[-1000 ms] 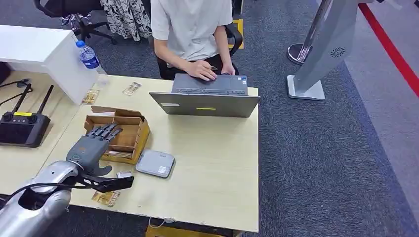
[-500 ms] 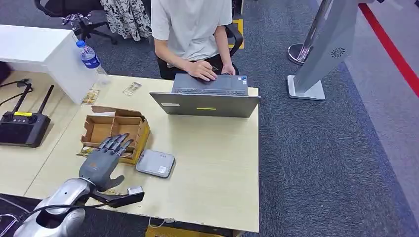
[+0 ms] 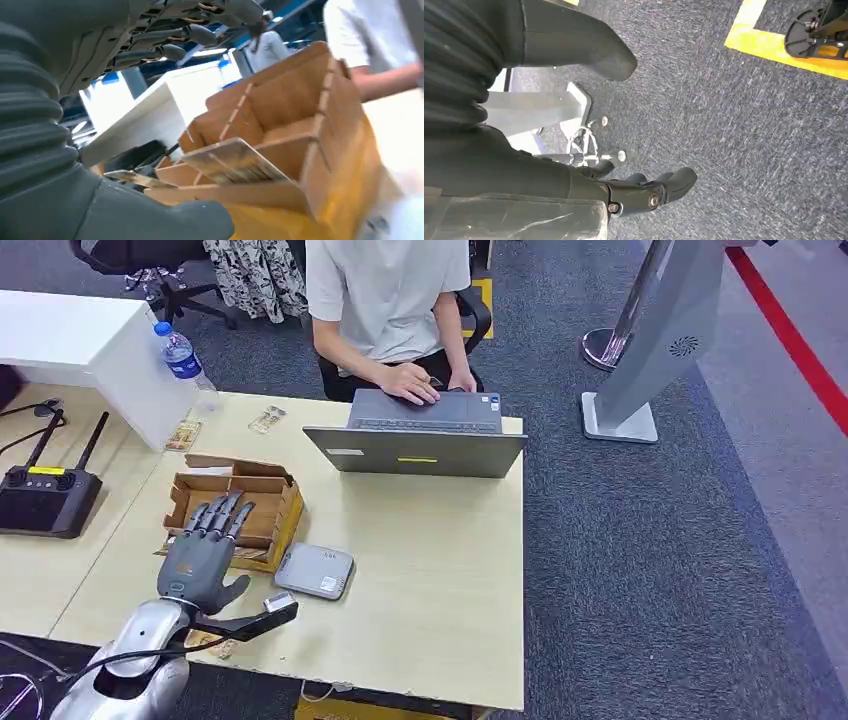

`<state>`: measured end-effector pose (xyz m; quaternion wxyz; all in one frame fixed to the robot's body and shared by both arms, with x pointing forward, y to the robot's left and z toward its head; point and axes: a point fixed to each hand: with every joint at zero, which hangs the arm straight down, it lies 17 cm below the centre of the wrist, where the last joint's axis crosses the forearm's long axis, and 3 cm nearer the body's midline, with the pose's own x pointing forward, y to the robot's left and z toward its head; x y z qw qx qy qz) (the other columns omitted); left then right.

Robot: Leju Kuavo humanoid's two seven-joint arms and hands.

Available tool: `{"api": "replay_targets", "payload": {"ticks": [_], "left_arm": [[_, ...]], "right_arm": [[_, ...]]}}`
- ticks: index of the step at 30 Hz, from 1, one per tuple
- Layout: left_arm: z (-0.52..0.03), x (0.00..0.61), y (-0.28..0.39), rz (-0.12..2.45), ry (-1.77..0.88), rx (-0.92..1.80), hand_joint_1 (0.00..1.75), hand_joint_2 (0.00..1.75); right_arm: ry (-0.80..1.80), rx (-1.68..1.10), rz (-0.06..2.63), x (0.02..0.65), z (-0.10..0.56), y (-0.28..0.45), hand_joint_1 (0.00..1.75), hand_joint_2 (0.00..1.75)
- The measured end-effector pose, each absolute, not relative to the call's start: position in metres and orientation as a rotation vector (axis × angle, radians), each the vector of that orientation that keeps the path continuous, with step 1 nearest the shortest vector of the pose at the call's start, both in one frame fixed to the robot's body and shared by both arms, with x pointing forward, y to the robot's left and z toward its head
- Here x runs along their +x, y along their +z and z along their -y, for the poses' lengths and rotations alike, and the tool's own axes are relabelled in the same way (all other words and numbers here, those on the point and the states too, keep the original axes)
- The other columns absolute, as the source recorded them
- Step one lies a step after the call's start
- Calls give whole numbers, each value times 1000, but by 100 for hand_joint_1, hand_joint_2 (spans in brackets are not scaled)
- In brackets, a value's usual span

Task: Pass the card to the sensor for recognition and then transmit it.

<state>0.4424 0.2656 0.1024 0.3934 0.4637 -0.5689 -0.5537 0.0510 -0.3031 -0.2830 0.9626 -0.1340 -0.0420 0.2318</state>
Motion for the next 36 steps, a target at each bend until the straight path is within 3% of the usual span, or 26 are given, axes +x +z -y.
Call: {"api": "replay_targets", "payload": {"ticks": [16, 31, 32, 33, 36], "left_arm": [[-294, 465, 116, 1385, -1310, 1239, 0, 175], [-283, 463, 91, 1375, -1352, 1109, 0, 175], [-283, 463, 91, 1374, -1351, 1108, 75, 175], [-283, 463, 90, 1373, -1351, 1105, 175, 175], [-281, 462, 88, 1383, -1348, 1083, 175, 175]], "right_arm": [[485, -280, 127, 63, 303, -282, 0, 175], [486, -279, 134, 66, 303, -282, 0, 175], [486, -279, 134, 66, 303, -281, 0, 175], [487, -280, 134, 66, 303, -281, 0, 175], [488, -279, 135, 66, 302, -281, 0, 175]]}}
